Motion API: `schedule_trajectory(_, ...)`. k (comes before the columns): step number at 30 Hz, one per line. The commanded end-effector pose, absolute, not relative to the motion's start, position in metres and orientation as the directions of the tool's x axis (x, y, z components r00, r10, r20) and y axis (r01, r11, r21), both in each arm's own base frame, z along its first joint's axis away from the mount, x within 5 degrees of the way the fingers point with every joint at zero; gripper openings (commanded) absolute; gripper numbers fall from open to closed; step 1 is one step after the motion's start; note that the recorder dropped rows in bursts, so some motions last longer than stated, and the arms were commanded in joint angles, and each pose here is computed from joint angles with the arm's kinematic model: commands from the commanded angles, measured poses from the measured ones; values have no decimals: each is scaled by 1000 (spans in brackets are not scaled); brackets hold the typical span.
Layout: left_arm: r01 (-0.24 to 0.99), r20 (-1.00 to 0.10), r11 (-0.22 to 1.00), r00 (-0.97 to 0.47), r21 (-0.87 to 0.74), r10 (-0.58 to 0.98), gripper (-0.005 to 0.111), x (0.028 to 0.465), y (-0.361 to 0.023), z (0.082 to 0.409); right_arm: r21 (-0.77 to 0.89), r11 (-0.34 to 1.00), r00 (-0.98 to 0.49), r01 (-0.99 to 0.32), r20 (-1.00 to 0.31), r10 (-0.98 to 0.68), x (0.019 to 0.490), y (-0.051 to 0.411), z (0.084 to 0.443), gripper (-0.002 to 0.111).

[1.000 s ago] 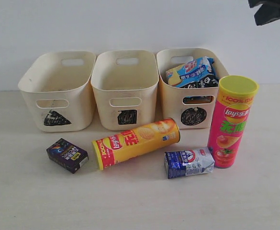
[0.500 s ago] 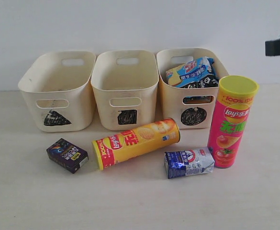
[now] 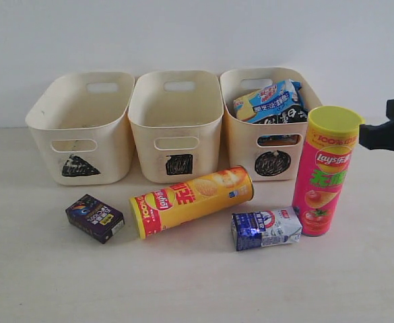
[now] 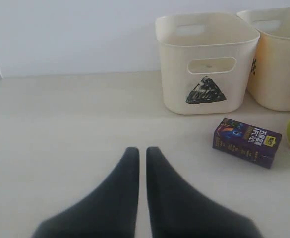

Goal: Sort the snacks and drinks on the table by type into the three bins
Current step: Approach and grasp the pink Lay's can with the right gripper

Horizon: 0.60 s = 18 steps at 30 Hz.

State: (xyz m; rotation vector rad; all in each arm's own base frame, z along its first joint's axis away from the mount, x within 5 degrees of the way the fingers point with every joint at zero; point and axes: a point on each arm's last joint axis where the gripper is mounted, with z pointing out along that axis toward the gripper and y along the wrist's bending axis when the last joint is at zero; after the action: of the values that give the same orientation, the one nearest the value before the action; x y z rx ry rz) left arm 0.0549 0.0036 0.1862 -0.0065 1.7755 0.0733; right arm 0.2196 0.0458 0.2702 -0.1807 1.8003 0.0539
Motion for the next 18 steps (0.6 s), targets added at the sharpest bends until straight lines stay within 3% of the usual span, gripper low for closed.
schedule_trajectory(1,-48,-981,998,-190,36,26,4,55,4,188,-2,993,-147,-118,-989,-19,197,39,273,0)
schedule_trajectory(15,-48,-981,998,-190,36,26,4,55,4,188,-5,961,-96,-275,-995,-32,159,54,236,0)
schedule_trajectory(18,-48,-981,998,-190,36,26,4,55,4,188,-15,957,-133,-290,-990,-56,158,55,232,13)
